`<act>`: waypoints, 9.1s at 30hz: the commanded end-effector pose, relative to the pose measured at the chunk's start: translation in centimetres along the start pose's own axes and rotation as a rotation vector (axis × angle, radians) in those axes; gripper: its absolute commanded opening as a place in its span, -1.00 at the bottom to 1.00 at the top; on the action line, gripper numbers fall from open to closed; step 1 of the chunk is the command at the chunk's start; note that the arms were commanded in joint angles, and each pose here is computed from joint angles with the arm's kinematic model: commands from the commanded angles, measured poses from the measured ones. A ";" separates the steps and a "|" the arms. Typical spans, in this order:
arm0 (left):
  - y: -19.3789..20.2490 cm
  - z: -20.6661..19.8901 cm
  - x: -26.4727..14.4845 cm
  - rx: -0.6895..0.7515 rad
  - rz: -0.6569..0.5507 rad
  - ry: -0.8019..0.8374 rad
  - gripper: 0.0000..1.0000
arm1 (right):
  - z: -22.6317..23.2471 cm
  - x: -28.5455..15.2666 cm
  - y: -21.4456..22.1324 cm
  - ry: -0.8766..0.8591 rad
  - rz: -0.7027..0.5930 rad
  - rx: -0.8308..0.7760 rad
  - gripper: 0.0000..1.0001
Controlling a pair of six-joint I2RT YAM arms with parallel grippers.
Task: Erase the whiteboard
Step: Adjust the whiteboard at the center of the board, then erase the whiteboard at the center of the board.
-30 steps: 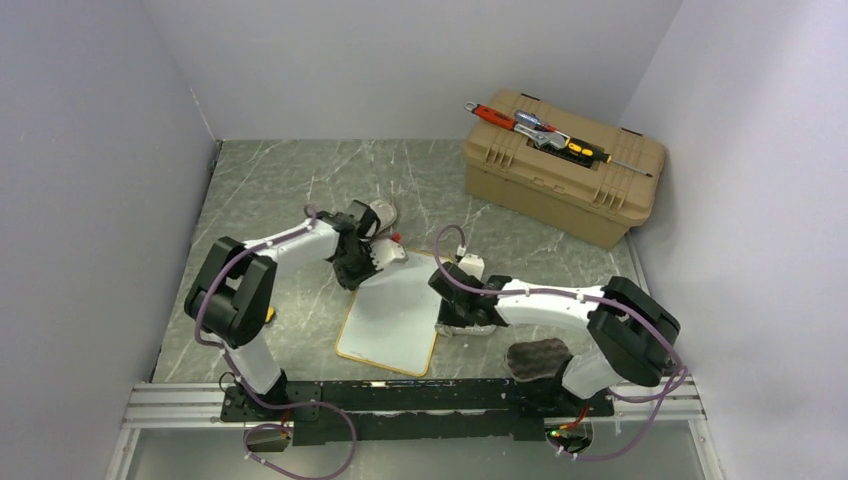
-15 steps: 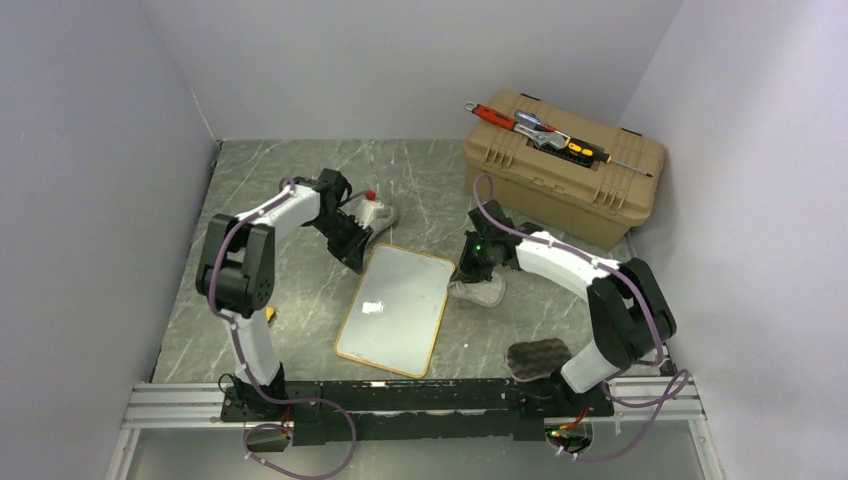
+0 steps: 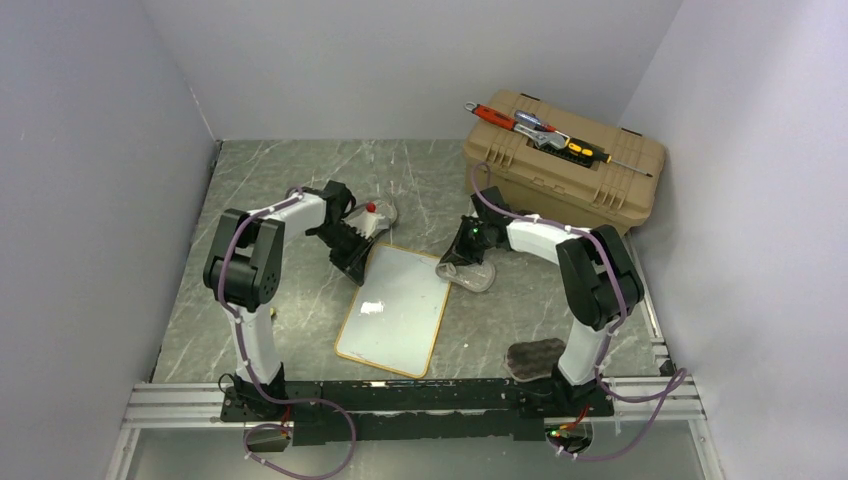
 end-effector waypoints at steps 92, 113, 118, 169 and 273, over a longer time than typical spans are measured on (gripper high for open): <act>2.8 2.1 3.3 0.153 0.112 -0.169 -0.95 | -6.8 7.9 6.1 0.261 -0.164 0.087 -1.00; 3.0 2.5 2.6 0.136 0.080 -0.159 -0.95 | -9.1 6.0 6.6 0.460 -0.332 0.008 -1.00; 3.1 2.4 2.6 0.131 0.077 -0.153 -0.95 | -7.9 7.2 6.1 0.486 -0.350 -0.057 -1.00; 3.6 2.4 2.6 0.113 0.086 -0.159 -0.95 | -4.4 10.7 5.0 0.251 -0.183 -0.044 -1.00; 3.6 2.1 2.2 0.132 0.062 -0.145 -0.95 | -8.9 8.5 9.5 0.351 -0.077 -0.030 -1.00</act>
Point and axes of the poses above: each gripper's point midway between its finger pads, its own x axis out along the fingers, its own z axis along the line the jaws close on, y = z × x, the point moved 1 cm from there along -x, back along the fingers, and after that the axes turned 2 degrees about x, right-handed, at the moved point
